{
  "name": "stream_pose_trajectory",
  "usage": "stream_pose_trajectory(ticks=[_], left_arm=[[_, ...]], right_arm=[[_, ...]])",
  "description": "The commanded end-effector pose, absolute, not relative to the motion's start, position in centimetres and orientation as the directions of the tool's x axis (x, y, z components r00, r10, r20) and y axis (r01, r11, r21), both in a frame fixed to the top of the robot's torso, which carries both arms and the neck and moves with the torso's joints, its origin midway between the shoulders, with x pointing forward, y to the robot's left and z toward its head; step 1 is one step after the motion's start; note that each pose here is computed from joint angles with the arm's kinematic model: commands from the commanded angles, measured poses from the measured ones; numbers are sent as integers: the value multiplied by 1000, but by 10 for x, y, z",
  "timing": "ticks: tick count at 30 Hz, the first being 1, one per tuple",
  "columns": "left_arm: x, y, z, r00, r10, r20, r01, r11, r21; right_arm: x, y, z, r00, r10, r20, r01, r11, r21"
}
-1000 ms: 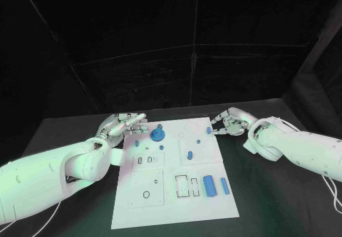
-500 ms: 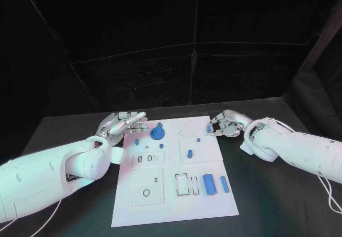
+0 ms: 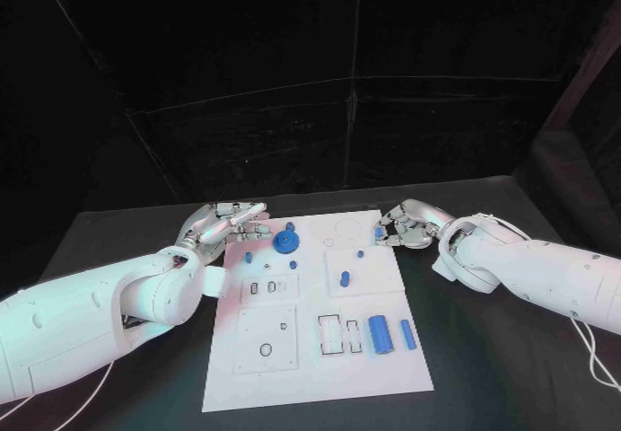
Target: Assemble the parts on the task board
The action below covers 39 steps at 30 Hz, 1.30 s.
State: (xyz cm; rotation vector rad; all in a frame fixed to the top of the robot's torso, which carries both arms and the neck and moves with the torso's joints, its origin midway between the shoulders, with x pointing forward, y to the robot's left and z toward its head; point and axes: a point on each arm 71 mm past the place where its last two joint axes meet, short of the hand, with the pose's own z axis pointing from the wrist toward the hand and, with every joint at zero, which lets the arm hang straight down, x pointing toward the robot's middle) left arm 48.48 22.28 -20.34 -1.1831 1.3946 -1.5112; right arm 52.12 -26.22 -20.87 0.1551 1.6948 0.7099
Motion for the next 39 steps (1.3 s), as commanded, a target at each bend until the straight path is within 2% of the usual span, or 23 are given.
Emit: stream_pose_trajectory(ticks=[1, 16, 28, 33, 39], left_arm=[[485, 222, -202, -300, -943, 143, -59, -131, -990], [485, 221, -202, -301, -943, 144, -62, -131, -989], [484, 222, -201, -293, -945, 148, -58, -137, -989], [483, 222, -201, -294, -944, 149, -58, -138, -989], [482, 221, -199, -298, -943, 151, -56, -141, -988]], right_arm=[[522, -261, -209, -255, 470, -845, -272, 804, 529], [523, -263, -206, -210, 486, -848, -267, 806, 528], [519, -259, -194, -87, 520, -850, -329, 790, 517], [509, -248, -190, -111, 544, -832, -321, 772, 548], [491, -215, -185, -190, 560, -806, -304, 748, 591]])
